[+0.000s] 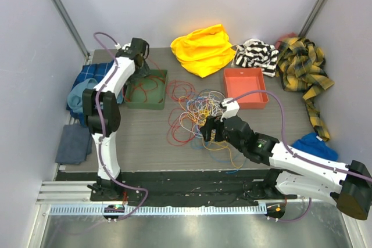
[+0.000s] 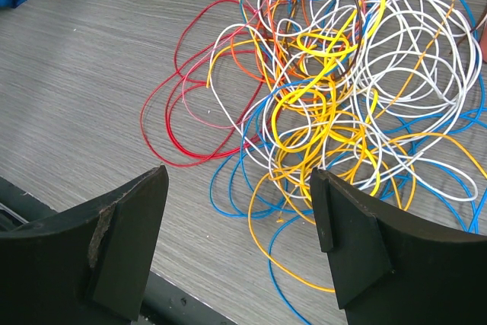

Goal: Untangle the cables

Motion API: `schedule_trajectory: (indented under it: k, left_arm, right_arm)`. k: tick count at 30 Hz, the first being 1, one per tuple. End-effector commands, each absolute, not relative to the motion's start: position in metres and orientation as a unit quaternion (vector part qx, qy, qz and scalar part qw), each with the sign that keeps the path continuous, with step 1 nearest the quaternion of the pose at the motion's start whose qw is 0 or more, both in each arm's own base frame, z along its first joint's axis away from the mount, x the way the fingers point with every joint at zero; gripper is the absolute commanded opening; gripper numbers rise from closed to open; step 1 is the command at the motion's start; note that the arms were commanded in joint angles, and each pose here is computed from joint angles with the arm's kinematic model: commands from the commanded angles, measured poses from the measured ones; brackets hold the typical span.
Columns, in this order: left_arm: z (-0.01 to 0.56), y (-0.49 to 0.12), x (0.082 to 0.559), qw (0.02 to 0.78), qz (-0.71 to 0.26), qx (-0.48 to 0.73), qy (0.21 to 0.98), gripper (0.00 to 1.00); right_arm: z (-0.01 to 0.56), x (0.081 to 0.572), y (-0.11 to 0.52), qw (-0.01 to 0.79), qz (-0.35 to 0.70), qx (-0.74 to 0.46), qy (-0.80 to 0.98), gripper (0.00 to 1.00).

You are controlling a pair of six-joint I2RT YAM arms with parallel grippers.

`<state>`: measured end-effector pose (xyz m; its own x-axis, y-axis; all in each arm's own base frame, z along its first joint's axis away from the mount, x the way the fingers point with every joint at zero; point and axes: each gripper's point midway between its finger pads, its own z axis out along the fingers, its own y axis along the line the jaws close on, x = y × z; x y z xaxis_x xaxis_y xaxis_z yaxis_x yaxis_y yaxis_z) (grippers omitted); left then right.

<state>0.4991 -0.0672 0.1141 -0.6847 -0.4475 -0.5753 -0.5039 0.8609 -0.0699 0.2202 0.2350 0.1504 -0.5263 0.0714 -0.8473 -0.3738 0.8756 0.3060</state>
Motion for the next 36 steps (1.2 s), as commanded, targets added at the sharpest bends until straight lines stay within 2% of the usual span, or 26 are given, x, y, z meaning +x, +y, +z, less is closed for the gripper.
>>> schedule_trajectory:
  k: [1,6,15,21,25,28,29,31,32,36]
  left_arm:
    - [0.176,-0.016,0.455,0.329,0.156,-0.243,0.899,0.79]
    - [0.199,-0.013,0.429,0.346,0.141,-0.247,0.894,0.80]
    - [0.179,-0.025,0.381,0.307,0.108,-0.221,0.919,0.78]
    - [0.197,-0.050,0.371,0.369,0.003,-0.234,0.899,0.74]
    - [0.205,-0.078,0.365,0.395,-0.067,-0.219,0.890,0.71]
    - [0.213,-0.125,0.342,0.420,-0.131,-0.166,0.882,0.70]
    - [0.233,-0.164,0.331,0.453,-0.175,-0.122,0.866,0.70]
    - [0.223,-0.196,0.309,0.461,-0.192,-0.074,0.863,0.74]
    - [0.220,-0.222,0.293,0.457,-0.211,-0.041,0.863,0.78]
    - [0.147,-0.240,0.273,0.368,-0.181,-0.030,0.911,0.79]
  right_arm:
    - [0.167,0.225,0.240,0.497,0.247,-0.086,0.827,0.84]
    - [0.171,0.226,0.245,0.497,0.255,-0.087,0.825,0.83]
    - [0.176,0.223,0.252,0.490,0.275,-0.083,0.823,0.83]
    - [0.177,0.223,0.257,0.484,0.284,-0.083,0.823,0.83]
    - [0.177,0.221,0.255,0.482,0.280,-0.083,0.826,0.83]
    - [0.173,0.219,0.247,0.481,0.269,-0.081,0.830,0.83]
    - [0.174,0.219,0.242,0.485,0.264,-0.077,0.830,0.83]
    - [0.170,0.218,0.234,0.487,0.254,-0.070,0.832,0.82]
    - [0.169,0.217,0.231,0.486,0.249,-0.068,0.835,0.83]
    - [0.180,0.214,0.219,0.497,0.249,-0.052,0.829,0.83]
